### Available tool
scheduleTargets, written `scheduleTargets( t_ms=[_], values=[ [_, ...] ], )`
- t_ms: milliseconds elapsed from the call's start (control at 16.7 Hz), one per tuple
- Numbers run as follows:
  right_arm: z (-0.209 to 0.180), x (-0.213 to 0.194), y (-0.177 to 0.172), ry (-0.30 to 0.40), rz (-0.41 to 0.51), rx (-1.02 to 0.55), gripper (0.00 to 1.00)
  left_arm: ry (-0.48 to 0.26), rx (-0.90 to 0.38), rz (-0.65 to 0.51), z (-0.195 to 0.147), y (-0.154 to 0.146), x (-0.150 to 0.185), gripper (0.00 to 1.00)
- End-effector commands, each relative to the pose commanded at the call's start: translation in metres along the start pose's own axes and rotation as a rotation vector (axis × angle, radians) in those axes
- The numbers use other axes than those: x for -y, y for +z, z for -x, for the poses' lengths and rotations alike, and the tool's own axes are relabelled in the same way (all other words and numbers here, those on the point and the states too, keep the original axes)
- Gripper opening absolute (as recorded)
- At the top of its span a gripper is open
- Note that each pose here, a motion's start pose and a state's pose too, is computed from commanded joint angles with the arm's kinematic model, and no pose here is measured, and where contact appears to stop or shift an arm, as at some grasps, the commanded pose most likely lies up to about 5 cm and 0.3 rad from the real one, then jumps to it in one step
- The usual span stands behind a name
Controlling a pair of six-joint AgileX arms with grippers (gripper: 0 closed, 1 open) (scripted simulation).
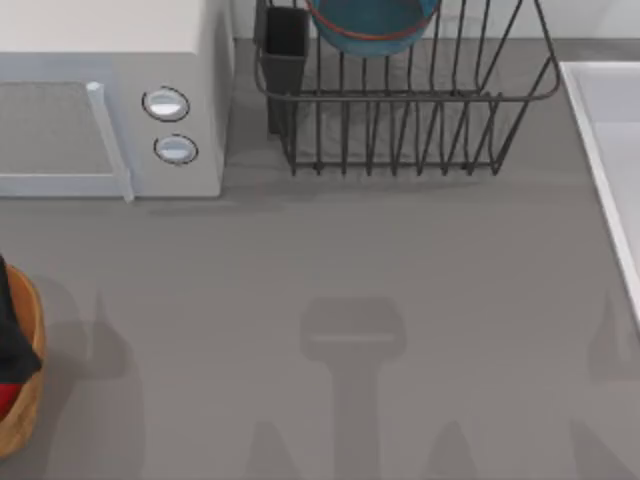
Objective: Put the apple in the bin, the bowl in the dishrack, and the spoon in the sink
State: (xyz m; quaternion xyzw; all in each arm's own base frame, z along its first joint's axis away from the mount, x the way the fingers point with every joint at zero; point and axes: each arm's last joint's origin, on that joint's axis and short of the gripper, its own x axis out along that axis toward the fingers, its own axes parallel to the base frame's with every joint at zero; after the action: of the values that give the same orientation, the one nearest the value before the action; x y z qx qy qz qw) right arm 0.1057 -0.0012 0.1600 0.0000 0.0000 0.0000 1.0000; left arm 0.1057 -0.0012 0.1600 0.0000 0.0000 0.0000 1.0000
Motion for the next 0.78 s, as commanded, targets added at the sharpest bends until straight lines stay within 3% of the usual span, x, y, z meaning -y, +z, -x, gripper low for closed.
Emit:
scheduleTargets(
  t_ms=[420,600,780],
  values=[
    [-0.001,0.003,0.01,-0.024,0.037,-0.065,1.0,0.0,0.0,0.0,0.0,0.0,0.0,1.0],
    [-0.006,0.011,0.025,-0.079,0.105,-0.233,1.0,0.0,0.0,0.0,0.0,0.0,0.0,1.0],
    [-0.021,0.024,0.039,-0.131,0.173,-0.501,1.0,0.0,0.0,0.0,0.0,0.0,0.0,1.0]
  ],
)
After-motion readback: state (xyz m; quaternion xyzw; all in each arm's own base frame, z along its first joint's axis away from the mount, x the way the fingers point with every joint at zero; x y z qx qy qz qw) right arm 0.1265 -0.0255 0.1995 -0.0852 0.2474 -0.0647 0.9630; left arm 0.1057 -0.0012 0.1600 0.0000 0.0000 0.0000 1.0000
